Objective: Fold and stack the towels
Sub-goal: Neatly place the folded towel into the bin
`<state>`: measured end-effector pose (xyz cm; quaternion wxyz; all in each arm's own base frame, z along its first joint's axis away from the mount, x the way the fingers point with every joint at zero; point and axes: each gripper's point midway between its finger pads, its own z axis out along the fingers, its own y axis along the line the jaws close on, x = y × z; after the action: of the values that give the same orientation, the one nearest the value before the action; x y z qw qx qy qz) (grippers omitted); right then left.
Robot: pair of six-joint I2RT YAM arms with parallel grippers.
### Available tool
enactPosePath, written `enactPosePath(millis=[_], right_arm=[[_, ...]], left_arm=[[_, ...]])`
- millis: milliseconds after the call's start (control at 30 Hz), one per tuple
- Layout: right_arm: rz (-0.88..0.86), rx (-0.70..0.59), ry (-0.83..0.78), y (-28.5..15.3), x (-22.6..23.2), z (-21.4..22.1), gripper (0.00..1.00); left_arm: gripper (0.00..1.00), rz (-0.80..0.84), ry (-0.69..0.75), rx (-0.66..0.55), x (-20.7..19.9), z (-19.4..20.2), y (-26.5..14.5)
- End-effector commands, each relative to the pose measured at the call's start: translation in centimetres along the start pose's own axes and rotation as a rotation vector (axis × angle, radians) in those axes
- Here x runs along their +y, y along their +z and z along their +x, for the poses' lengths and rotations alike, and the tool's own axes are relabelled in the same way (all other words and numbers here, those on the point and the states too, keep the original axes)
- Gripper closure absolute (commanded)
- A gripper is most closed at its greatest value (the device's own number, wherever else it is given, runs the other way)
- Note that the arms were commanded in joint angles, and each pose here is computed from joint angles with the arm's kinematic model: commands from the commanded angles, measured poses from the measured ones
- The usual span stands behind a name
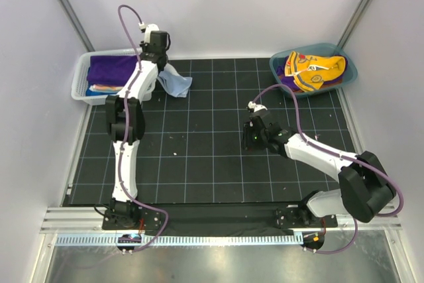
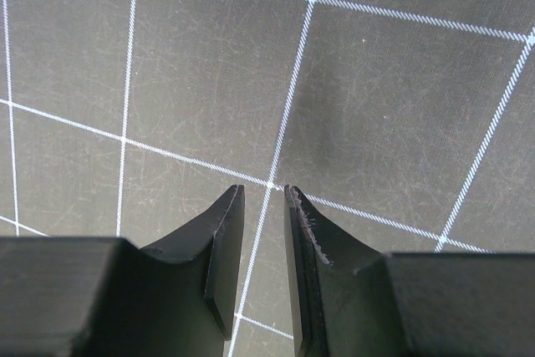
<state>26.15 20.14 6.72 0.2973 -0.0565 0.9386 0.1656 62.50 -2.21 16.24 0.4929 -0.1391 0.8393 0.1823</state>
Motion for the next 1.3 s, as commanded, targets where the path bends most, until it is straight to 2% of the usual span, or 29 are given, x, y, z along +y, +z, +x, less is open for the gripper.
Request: enactPosePath(millis=[0, 33, 167, 267, 467, 833, 867, 967, 1267], right_arm=[[-0.012, -0.067, 0.004, 0.0, 0.5, -2.0, 0.67], [-0.012, -0.066, 0.003, 0.1, 0.5, -1.9, 0.67], [-0.01, -0.06, 0.002, 0.2, 0.5, -1.8, 0.67], [-0.012, -0.057, 0.001, 0.3, 0.5, -1.7, 0.67], [-0.017, -0.056, 0.004, 0.4, 0.5, -1.6, 0.67], [-0.028, -0.057, 0.0, 0.4, 0.6, -1.5, 0.67], [-0.027, -0.056, 0.0, 0.4, 0.6, -1.4, 0.67], [-0.025, -0.061, 0.002, 0.4, 0.5, -1.5, 0.67], [-0.023, -0.067, 0.002, 0.3, 0.4, -1.4, 0.67]], left_arm=[[0.74, 0.0, -0.045, -0.005, 0.6, -0.8, 0.2], [0.72, -0.001, -0.056, 0.0, 0.9, -0.8, 0.4], [0.52, 0.009, -0.11, 0.01, 2.0, -1.2, 0.3], [0.43, 0.052, -0.175, 0.026, 2.5, -1.5, 0.2], [0.32, 0.142, -0.304, 0.088, 2.5, -1.2, 0.0], [0.21, 0.365, -0.514, 0.163, 1.5, -2.1, -1.5], [0.2, 0.355, -0.544, 0.161, 3.0, -2.2, -0.9], [0.18, 0.416, -0.626, 0.191, 2.9, -2.1, -1.1], [0.16, 0.436, -0.778, 0.252, 3.4, -0.3, -2.2]])
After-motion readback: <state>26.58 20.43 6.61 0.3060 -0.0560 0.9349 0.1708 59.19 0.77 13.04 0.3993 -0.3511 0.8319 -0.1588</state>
